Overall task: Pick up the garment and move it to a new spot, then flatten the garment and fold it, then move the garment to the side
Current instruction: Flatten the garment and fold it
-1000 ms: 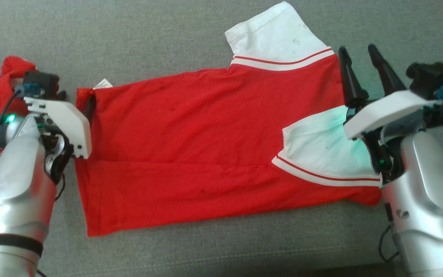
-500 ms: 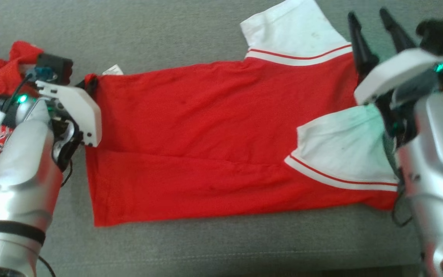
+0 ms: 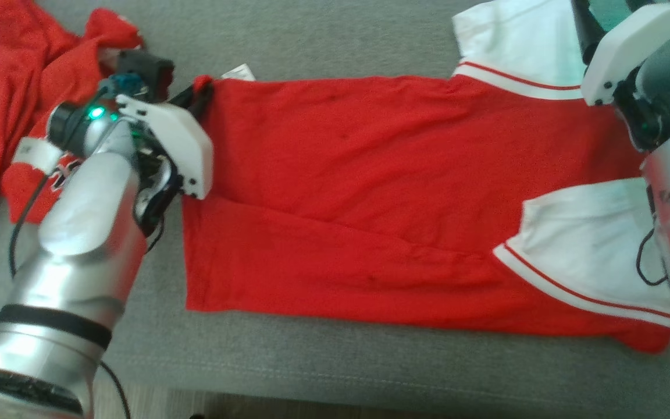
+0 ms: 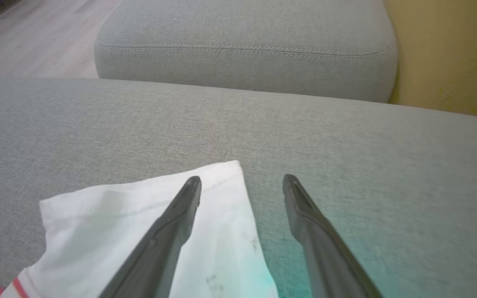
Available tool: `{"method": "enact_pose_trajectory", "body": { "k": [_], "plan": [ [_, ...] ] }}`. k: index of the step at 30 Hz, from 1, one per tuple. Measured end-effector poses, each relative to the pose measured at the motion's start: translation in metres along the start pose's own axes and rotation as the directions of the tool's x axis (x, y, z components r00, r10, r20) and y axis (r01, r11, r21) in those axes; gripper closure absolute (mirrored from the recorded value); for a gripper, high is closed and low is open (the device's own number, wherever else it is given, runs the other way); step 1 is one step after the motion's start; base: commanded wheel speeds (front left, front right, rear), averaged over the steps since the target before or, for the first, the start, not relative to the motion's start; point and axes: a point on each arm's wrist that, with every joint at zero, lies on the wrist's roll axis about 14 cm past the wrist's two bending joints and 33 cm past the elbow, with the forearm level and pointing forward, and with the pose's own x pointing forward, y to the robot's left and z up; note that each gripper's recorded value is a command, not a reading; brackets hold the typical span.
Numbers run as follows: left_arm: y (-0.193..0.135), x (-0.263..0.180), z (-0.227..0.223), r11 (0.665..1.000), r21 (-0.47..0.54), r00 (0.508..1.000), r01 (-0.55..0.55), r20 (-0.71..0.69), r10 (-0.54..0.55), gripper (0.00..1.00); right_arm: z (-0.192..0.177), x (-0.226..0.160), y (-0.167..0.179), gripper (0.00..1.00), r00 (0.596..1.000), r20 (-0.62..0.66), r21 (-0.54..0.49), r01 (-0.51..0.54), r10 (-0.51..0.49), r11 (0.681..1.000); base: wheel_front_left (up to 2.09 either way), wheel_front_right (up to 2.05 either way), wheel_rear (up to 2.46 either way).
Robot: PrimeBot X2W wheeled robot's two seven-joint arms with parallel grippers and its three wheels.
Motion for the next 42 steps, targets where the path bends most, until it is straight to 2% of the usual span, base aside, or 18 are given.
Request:
{"method": "enact_pose_trajectory", "body": {
  "k": [8, 9, 10, 11, 20, 29, 37, 42],
  "plan": [
    [0.0, 0.006, -0.005, 1.0, -0.019, 1.0, 0.003, 0.006, -0.003, 1.0, -0.024, 0.032, 0.011, 0.0, 0.992, -0.121, -0.016, -0.02, 0.018, 1.0, 0.0, 0.0, 0.0],
    [0.0, 0.007, -0.005, 1.0, -0.017, 1.0, 0.003, 0.01, -0.003, 1.0, -0.025, 0.034, 0.012, 0.28, 0.992, -0.124, -0.017, -0.021, 0.019, 1.0, 0.0, 0.0, 0.0],
    [0.0, 0.008, -0.004, 1.0, -0.016, 1.0, 0.004, 0.013, -0.004, 1.0, -0.023, 0.036, 0.011, 0.84, 0.993, -0.121, -0.018, -0.021, 0.019, 1.0, 0.0, 0.0, 0.0],
    [0.001, 0.009, -0.003, 1.0, -0.019, 1.0, 0.003, 0.018, -0.003, 1.0, -0.021, 0.038, 0.011, 1.0, 0.993, -0.12, -0.029, -0.02, 0.017, 0.999, 0.0, 0.0, 0.0],
    [0.004, 0.016, 0.015, 1.0, -0.011, 0.994, -0.015, 0.108, 0.016, 1.0, 0.006, 0.027, -0.032, 1.0, 0.997, 0.045, -0.065, 0.071, -0.068, 0.995, 0.0, 0.0, 0.0],
    [0.014, 0.02, 0.074, 0.998, 0.015, 0.957, -0.06, 0.287, 0.053, 1.0, 0.07, 0.006, -0.062, 1.0, 0.947, 0.291, -0.032, 0.153, -0.137, 0.988, 0.0, 0.0, 0.0],
    [0.01, 0.013, 0.085, 0.998, 0.019, 0.943, -0.063, 0.329, 0.053, 1.0, 0.078, -0.011, -0.052, 1.0, 0.929, 0.345, 0.033, 0.131, -0.135, 0.991, 0.0, 0.0, 0.0],
    [-0.001, 0.001, 0.068, 0.998, -0.001, 0.947, -0.057, 0.315, 0.054, 1.0, 0.066, -0.035, -0.053, 1.0, 0.917, 0.373, 0.06, 0.129, -0.142, 0.99, 0.0, 0.0, 0.0]
  ]
}}
